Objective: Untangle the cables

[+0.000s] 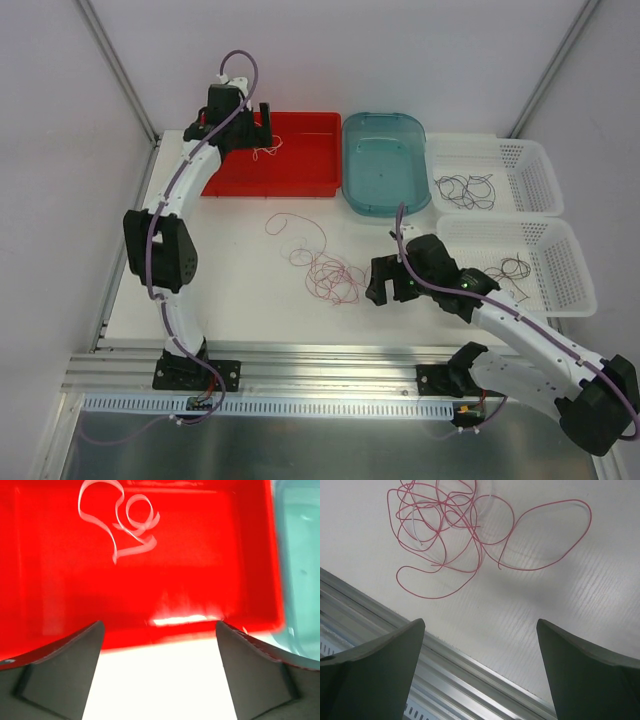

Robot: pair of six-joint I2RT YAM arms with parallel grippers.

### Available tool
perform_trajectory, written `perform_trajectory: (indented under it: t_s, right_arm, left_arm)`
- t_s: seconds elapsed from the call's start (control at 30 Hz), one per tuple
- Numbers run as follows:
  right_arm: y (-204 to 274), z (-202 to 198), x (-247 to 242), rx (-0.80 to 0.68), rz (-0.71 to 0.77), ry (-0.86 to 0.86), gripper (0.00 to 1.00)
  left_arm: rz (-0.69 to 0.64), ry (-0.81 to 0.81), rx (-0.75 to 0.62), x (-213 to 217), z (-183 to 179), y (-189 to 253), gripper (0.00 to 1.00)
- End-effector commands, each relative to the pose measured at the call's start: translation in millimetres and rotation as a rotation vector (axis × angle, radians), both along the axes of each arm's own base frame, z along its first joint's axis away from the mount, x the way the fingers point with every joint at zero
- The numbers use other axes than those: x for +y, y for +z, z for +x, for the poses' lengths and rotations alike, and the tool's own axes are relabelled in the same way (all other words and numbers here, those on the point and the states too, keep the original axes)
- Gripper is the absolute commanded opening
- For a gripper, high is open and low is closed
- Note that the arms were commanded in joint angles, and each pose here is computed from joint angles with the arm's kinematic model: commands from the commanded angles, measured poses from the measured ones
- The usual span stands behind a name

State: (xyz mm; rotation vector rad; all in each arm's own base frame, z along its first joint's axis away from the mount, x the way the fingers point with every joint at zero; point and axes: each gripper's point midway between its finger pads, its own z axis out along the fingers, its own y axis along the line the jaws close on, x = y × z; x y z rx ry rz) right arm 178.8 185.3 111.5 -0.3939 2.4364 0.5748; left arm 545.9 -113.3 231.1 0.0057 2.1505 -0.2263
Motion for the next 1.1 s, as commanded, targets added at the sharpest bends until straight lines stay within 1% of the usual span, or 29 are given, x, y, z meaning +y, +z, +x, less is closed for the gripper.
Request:
perform_trajectory:
  t_s: [0.0,0.03,0.1,0.13,0.17,0.3,0.33,0.4,0.43,0.5,0.53,0.67,0.77,0.8,0.87,0.97,1.0,1.03,1.07]
  right_arm:
    - [20,9,9,-0.051,0.020,-0.006,0.99]
    - [22,9,10,-0.053,0.022,-0.005,1.00]
    - [23,9,13,-0.055,0.027,-0.007,1.00]
    - [24,8,14,-0.055,0.027,-0.006,1.00]
    - [24,8,15,-0.053,0.028,-0.008,1.00]
    - [23,3,23,-0.047,0.042,0.010,1.00]
    - [23,6,20,-0.062,0.028,-0.010,1.00]
    - [22,5,23,-0.062,0.027,-0.004,1.00]
    - [21,4,24,-0.059,0.026,-0.003,1.00]
    - [20,2,27,-0.062,0.022,0.010,0.99]
    - [20,2,28,-0.061,0.019,0.011,1.00]
    - [18,-1,33,-0.066,0.008,0.026,1.00]
    - [17,-4,36,-0.070,-0.003,0.039,1.00]
    - [17,-5,35,-0.073,-0.008,0.038,1.00]
    - [16,-6,36,-0.075,-0.015,0.042,1.00]
    - [13,-6,34,-0.077,-0.030,0.039,1.00]
    - [12,-7,33,-0.079,-0.036,0.039,0.99]
    - [12,-6,32,-0.081,-0.037,0.035,1.00]
    - [12,-7,32,-0.081,-0.041,0.038,1.00]
  left_arm:
    - [-0.153,-0.011,-0.133,-8,-46,83,0.96]
    - [-0.195,-0.017,-0.096,-12,-64,75,0.97]
    - [-0.228,-0.023,-0.063,-17,-83,67,0.98]
    - [-0.258,-0.029,-0.028,-23,-100,57,0.99]
    - [-0.265,-0.038,-0.012,-27,-110,52,0.99]
    - [-0.270,-0.053,0.074,-46,-152,19,0.97]
    - [-0.269,-0.056,0.110,-50,-165,4,0.97]
    - [-0.255,-0.069,0.147,-62,-180,-12,0.96]
    - [-0.251,-0.061,0.191,-64,-190,-31,0.96]
    - [-0.240,-0.060,0.237,-72,-200,-49,0.94]
    - [-0.245,-0.044,0.282,-74,-206,-65,0.93]
    - [-0.208,-0.053,0.363,-91,-218,-96,0.88]
    - [-0.193,-0.043,0.392,-104,-216,-108,0.86]
    - [-0.207,-0.027,0.398,-108,-214,-108,0.84]
    - [-0.188,0.017,0.404,-109,-209,-118,0.81]
    - [-0.196,0.065,0.420,-116,-204,-126,0.74]
    - [-0.217,0.084,0.430,-121,-204,-127,0.72]
    - [-0.220,0.093,0.440,-124,-206,-130,0.68]
    - [-0.218,0.103,0.430,-129,-207,-130,0.66]
